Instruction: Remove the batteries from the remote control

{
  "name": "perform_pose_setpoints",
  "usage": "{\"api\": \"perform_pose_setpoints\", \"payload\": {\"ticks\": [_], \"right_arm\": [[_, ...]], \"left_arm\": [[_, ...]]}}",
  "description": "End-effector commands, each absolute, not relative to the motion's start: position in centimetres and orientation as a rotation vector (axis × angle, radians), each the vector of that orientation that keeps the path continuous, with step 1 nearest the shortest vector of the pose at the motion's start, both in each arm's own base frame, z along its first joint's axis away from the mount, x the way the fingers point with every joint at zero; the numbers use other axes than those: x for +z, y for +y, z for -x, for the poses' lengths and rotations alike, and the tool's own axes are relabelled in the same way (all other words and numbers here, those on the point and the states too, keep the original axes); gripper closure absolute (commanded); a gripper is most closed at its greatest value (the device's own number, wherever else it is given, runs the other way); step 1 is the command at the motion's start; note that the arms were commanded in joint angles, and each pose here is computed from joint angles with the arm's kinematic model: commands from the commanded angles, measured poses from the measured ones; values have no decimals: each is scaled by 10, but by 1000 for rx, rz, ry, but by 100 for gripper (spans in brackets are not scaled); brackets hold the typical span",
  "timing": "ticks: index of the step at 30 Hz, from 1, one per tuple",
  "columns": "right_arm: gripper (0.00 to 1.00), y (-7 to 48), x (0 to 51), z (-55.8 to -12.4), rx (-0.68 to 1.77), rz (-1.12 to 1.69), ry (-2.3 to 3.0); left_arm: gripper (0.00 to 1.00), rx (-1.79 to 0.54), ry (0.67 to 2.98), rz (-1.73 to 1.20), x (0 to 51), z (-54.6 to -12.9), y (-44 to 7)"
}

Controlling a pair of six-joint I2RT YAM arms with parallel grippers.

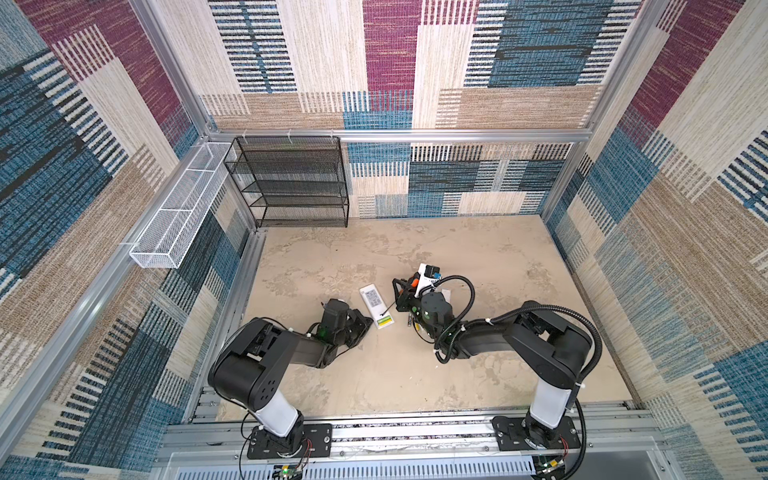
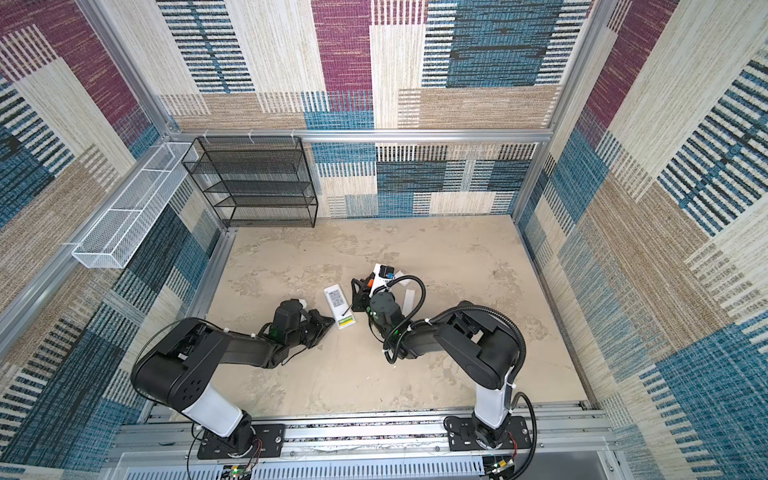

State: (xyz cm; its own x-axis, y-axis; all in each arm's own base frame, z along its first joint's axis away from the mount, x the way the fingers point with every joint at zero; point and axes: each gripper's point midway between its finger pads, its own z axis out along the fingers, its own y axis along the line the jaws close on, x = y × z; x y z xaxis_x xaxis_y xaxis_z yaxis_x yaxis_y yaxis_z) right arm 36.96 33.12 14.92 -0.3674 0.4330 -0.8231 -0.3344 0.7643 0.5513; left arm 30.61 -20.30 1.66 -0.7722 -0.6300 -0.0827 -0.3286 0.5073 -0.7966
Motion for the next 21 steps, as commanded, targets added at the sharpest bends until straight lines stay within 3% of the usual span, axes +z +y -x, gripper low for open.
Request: {"api": "perform_pose_setpoints", "payload": {"ticks": [1, 9, 17, 21], "right_arm": [[100, 331, 149, -374, 676, 6, 1769], [100, 330, 160, -374, 617, 54, 1753], [100, 327, 167, -382, 583, 107, 1771], [100, 329, 161, -386, 579, 135, 1800]], "left_arm": [[98, -1002, 2642, 908, -28, -260, -189], [96, -1022, 2627, 891, -19, -262, -189], [68, -965, 2606, 727, 27, -281, -190], [61, -889, 2624, 643, 45, -297, -189]]}}
